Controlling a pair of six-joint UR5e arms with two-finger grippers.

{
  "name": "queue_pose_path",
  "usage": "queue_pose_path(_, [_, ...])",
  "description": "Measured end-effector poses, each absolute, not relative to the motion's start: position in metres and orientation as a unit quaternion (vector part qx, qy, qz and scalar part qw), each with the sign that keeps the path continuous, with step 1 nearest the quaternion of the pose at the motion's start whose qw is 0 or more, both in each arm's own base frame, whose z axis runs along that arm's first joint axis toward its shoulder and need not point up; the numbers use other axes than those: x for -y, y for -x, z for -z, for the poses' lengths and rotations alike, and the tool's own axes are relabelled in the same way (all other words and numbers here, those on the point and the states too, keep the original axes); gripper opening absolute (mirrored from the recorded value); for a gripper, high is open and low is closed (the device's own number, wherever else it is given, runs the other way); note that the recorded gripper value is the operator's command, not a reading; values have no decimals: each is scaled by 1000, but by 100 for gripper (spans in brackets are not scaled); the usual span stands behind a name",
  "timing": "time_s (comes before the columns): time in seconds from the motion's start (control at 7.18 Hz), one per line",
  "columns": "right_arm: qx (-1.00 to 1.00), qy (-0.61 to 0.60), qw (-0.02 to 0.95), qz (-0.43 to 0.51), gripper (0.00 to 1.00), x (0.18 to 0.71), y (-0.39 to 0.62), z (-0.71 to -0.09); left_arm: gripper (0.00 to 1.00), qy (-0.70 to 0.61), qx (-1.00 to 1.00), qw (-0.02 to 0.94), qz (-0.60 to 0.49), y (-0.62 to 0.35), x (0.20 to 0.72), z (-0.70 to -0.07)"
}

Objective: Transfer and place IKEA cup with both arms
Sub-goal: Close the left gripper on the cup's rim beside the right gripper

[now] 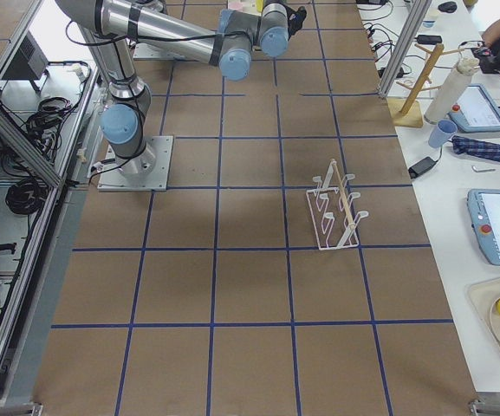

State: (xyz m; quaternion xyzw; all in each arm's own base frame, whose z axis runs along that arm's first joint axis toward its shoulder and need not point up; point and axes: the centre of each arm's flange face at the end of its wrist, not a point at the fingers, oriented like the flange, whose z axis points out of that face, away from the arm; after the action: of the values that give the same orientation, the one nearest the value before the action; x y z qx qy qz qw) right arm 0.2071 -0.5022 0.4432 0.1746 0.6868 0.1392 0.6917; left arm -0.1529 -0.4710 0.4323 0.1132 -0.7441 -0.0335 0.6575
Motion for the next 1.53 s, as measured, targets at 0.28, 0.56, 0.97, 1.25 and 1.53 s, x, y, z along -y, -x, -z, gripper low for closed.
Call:
queue_pose_path(0.28, [-685,-182,690,-147,0,502,-207,-443,98,-118,742,659,35,153,473,-433])
queue_pose_path(0.56, [-683,-188,689,-153,0,502,-208,-443,98,-124,745,654,38,152,478,-434])
queue_pose_path(0.97, [-681,-195,687,-163,0,501,-209,-444,71,-123,747,651,48,165,478,-437])
queue_pose_path(1.25, [-681,-198,686,-166,0,501,-210,-443,51,-115,749,651,42,167,479,-439])
queue_pose_path(1.53, [-680,-199,685,-168,0,501,-210,-443,19,-112,750,652,36,166,482,-438])
